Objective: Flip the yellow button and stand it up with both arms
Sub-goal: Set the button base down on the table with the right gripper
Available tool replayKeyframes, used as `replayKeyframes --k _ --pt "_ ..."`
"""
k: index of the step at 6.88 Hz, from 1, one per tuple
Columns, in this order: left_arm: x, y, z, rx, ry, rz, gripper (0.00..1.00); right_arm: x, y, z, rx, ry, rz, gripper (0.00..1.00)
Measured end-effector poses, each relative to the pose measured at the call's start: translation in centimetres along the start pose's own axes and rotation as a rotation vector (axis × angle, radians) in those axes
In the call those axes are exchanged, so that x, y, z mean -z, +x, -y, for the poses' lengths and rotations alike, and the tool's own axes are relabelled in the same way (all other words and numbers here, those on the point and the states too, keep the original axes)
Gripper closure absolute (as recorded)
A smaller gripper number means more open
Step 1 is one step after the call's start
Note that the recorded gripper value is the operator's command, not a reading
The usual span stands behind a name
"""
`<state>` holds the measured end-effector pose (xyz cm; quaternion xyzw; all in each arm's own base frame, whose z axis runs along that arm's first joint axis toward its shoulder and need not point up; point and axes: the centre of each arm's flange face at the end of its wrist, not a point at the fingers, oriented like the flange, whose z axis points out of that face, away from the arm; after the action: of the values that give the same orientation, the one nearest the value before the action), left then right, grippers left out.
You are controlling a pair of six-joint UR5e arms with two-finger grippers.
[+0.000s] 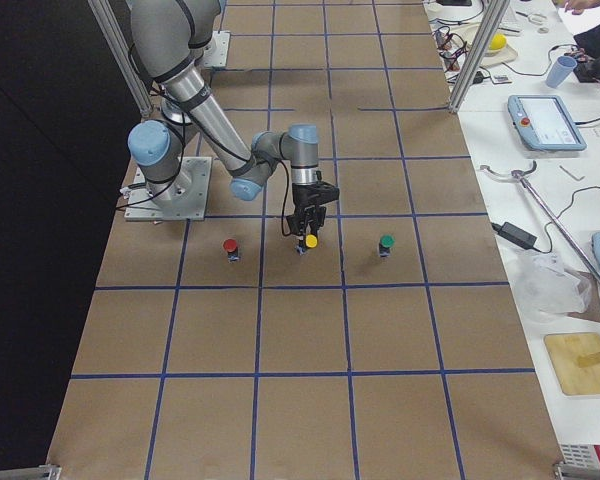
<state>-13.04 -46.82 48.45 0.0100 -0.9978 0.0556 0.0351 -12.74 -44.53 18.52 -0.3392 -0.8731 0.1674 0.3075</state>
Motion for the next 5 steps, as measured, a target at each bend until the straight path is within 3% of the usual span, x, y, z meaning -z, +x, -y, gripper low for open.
replayKeyframes --k 3,5 --pt "0.0 0.0 0.0 -0.001 0.0 0.001 0.0 2.1 0.9 0.1 0.05 0.022 0.05 0.0" --pt "-0.1 -0.1 0.1 0.001 0.001 0.0 0.0 4.0 2.0 0.2 0.114 0.0 0.071 0.0"
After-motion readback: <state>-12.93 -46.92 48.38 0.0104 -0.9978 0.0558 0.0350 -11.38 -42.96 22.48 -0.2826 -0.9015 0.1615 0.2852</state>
